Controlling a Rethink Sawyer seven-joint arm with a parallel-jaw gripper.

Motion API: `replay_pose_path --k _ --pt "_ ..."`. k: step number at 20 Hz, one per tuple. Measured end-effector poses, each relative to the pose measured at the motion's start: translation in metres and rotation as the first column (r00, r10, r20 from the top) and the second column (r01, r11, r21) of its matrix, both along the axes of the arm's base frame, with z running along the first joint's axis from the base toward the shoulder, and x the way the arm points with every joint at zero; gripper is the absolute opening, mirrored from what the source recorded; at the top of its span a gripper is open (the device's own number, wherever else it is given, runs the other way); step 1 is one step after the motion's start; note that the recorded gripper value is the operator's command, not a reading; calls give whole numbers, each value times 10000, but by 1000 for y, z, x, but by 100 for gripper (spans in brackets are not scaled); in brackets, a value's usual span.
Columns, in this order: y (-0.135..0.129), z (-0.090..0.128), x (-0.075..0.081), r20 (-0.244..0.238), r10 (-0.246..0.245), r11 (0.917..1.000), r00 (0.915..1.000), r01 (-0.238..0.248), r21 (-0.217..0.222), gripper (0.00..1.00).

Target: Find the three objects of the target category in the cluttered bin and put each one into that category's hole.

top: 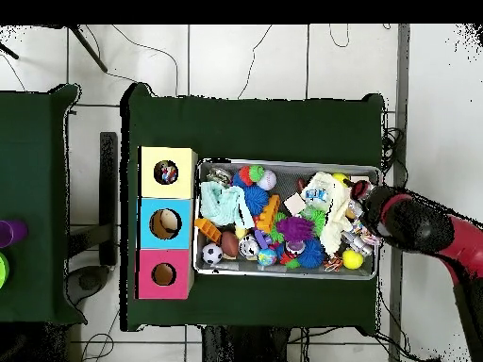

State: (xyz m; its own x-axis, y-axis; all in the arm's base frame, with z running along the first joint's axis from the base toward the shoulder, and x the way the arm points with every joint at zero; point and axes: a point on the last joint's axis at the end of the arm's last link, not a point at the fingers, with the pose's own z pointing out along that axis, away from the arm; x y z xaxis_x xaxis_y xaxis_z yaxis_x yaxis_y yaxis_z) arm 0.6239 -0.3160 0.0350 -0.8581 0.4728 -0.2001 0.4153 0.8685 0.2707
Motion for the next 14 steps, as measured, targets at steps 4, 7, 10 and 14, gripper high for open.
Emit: replay_pose_path --k 4,7,10,14 --pt "9 -10 -8 769 60 9998 9970 -45 -188 100" --pt "14 -17 -14 1010 15 9999 9949 -4 -112 100" --pt "18 -20 -22 1005 -6 10000 9949 4 12 100" --pt "19 -12 -36 806 -15 9999 9967 4 126 100"
